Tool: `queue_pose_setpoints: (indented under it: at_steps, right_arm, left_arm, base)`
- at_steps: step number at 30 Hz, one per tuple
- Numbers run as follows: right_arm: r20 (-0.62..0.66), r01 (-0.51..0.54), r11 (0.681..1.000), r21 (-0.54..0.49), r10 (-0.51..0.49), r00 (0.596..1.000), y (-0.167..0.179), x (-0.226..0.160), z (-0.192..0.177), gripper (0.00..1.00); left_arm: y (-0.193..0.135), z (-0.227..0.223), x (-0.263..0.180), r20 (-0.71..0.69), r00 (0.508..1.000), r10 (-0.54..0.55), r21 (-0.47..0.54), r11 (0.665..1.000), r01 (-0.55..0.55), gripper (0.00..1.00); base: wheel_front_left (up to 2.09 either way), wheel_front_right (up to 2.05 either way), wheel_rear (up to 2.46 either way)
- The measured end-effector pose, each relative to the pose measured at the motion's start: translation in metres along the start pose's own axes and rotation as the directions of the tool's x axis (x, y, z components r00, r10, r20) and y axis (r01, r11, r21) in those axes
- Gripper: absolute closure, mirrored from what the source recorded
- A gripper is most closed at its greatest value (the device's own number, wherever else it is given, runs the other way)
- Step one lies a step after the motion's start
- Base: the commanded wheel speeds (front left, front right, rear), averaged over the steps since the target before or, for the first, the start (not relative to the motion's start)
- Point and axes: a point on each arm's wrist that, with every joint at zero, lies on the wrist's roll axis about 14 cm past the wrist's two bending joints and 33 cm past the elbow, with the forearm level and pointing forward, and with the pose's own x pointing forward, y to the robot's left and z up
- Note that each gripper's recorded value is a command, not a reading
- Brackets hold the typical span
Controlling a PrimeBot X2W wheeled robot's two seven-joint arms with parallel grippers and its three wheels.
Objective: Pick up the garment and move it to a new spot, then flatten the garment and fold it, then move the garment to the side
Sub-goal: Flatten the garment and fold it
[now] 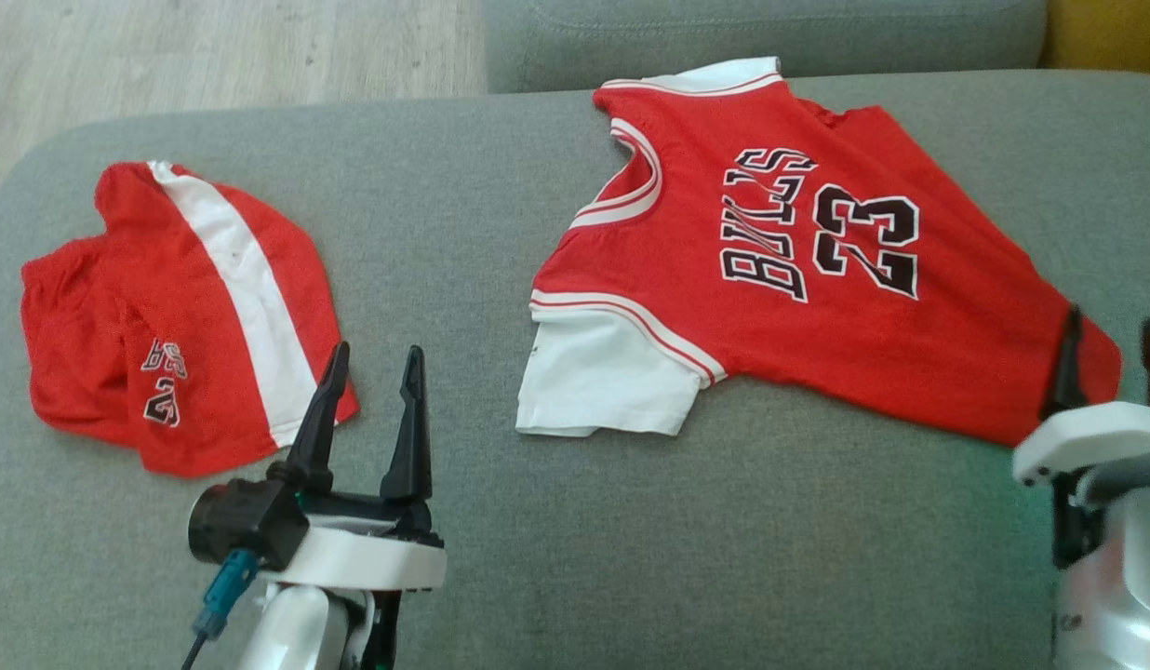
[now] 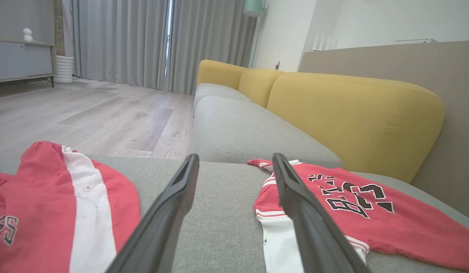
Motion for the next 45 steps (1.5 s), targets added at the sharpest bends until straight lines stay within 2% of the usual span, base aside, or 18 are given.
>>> queue_pose_setpoints:
  at_steps: [5,10,13,16,19,23,27,28,33,38,42,45]
  right_arm:
    - [0.104,-0.102,0.993,0.06,0.095,0.99,0.03,-0.01,0.023,0.0]
    - [0.093,-0.172,0.981,0.09,0.164,0.982,0.047,-0.036,0.007,0.0]
    - [0.09,-0.199,0.976,0.089,0.191,0.977,0.054,-0.045,0.003,0.0]
    - [0.127,-0.228,0.97,0.079,0.217,0.968,0.063,-0.044,0.015,0.0]
    - [0.163,-0.321,0.946,0.043,0.311,0.936,0.096,-0.044,0.031,0.0]
    - [0.152,-0.471,0.882,-0.007,0.467,0.871,0.151,-0.054,0.037,0.0]
    - [0.082,-0.629,0.775,-0.059,0.632,0.771,0.213,-0.074,0.029,0.0]
    - [0.082,-0.629,0.775,-0.059,0.632,0.771,0.213,-0.074,0.029,0.0]
    - [-0.043,-0.776,0.621,-0.112,0.777,0.628,0.273,-0.1,0.008,0.0]
    - [-0.23,-0.859,0.5,-0.114,0.827,0.512,0.306,-0.12,-0.032,0.0]
    - [-0.337,-0.883,0.453,-0.121,0.818,0.466,0.313,-0.123,-0.059,0.0]
    - [-0.38,-0.888,0.439,-0.136,0.804,0.456,0.314,-0.117,-0.07,0.0]
  left_arm:
    - [-0.005,0.007,-0.001,0.019,1.0,-0.013,0.003,1.0,0.013,0.0]
    - [-0.008,0.012,-0.002,0.033,0.999,-0.02,0.006,1.0,0.02,0.0]
    - [-0.007,0.014,-0.004,0.038,0.999,-0.018,0.007,1.0,0.018,0.0]
    - [-0.005,0.015,-0.006,0.04,0.999,-0.009,0.008,1.0,0.008,0.0]
    - [0.001,0.015,-0.009,0.04,0.999,0.011,0.01,1.0,-0.011,0.0]
    - [0.009,0.013,-0.013,0.034,0.999,0.037,0.012,0.999,-0.037,0.0]
    - [0.018,0.012,-0.018,0.029,0.997,0.066,0.014,0.998,-0.066,0.0]
    - [0.018,0.012,-0.018,0.029,0.997,0.066,0.014,0.998,-0.066,0.0]
    - [0.026,0.01,-0.024,0.022,0.995,0.096,0.018,0.995,-0.097,0.0]
    - [0.037,0.011,-0.031,0.02,0.99,0.138,0.017,0.99,-0.138,0.0]
    - [0.046,0.011,-0.037,0.02,0.985,0.17,0.013,0.985,-0.17,0.0]
    - [0.052,0.013,-0.04,0.021,0.981,0.194,0.02,0.981,-0.195,0.0]
  base:
    - [0.0,0.0,0.0]
    - [0.0,0.0,0.0]
    - [0.0,0.0,0.0]
    - [0.0,0.0,0.0]
    - [0.0,0.0,0.0]
    - [0.0,0.0,0.0]
    - [0.0,0.0,0.0]
    - [0.0,0.0,0.0]
    - [0.0,0.0,0.0]
    - [0.0,0.0,0.0]
    - [0.0,0.0,0.0]
    - [0.0,0.0,0.0]
